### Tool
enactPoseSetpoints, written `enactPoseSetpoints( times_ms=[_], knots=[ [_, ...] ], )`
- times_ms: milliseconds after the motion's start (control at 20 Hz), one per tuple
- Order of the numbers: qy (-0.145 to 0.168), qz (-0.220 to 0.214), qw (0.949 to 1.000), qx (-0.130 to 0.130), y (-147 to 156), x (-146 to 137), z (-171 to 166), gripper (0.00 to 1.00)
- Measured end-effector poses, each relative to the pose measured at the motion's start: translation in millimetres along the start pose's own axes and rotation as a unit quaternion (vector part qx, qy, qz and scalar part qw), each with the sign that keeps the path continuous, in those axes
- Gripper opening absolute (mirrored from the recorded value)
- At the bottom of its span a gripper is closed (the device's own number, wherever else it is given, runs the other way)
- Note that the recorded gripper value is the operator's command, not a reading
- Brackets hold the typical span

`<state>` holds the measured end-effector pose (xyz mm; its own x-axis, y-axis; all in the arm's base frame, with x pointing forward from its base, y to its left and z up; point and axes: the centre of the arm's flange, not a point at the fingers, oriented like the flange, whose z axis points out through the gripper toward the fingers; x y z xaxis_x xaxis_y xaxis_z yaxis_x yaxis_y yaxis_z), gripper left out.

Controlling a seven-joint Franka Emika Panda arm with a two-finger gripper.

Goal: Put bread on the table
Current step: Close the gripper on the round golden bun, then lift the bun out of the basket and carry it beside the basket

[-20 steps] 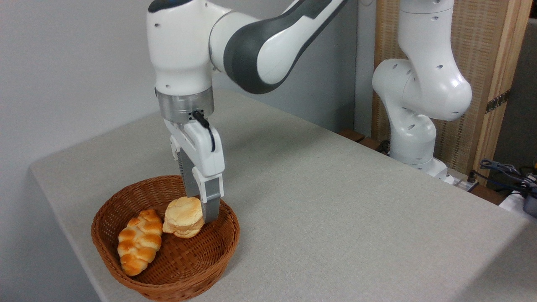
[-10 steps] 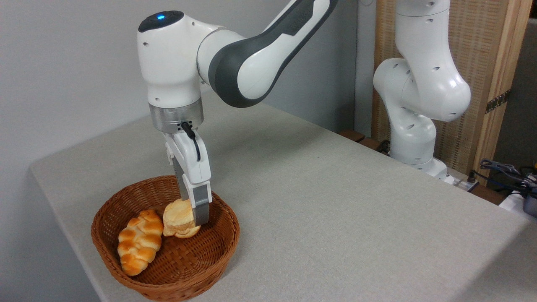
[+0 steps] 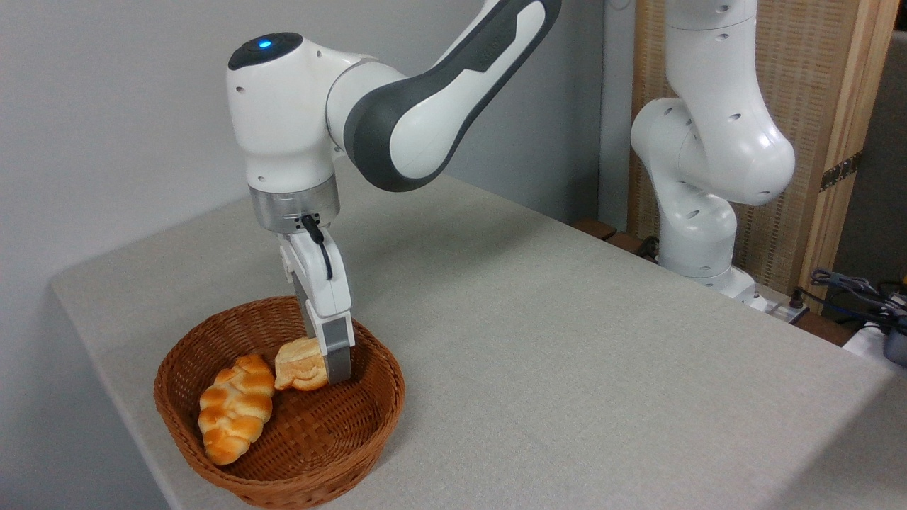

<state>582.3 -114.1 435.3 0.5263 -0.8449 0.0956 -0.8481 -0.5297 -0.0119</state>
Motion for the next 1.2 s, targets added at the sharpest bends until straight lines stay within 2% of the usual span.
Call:
enactPoseSetpoints(
  times_ms=[50, 100, 1200],
  knots=[
    [0.000, 0.000, 1.0000, 0.000, 0.0, 0.1, 0.2, 0.33],
    [0.000, 0.000, 1.0000, 0.000, 0.0, 0.2, 0.1, 0.32],
    [0.002, 0.000, 1.0000, 0.002, -0.7, 0.9, -1.8, 0.28]
  ],
)
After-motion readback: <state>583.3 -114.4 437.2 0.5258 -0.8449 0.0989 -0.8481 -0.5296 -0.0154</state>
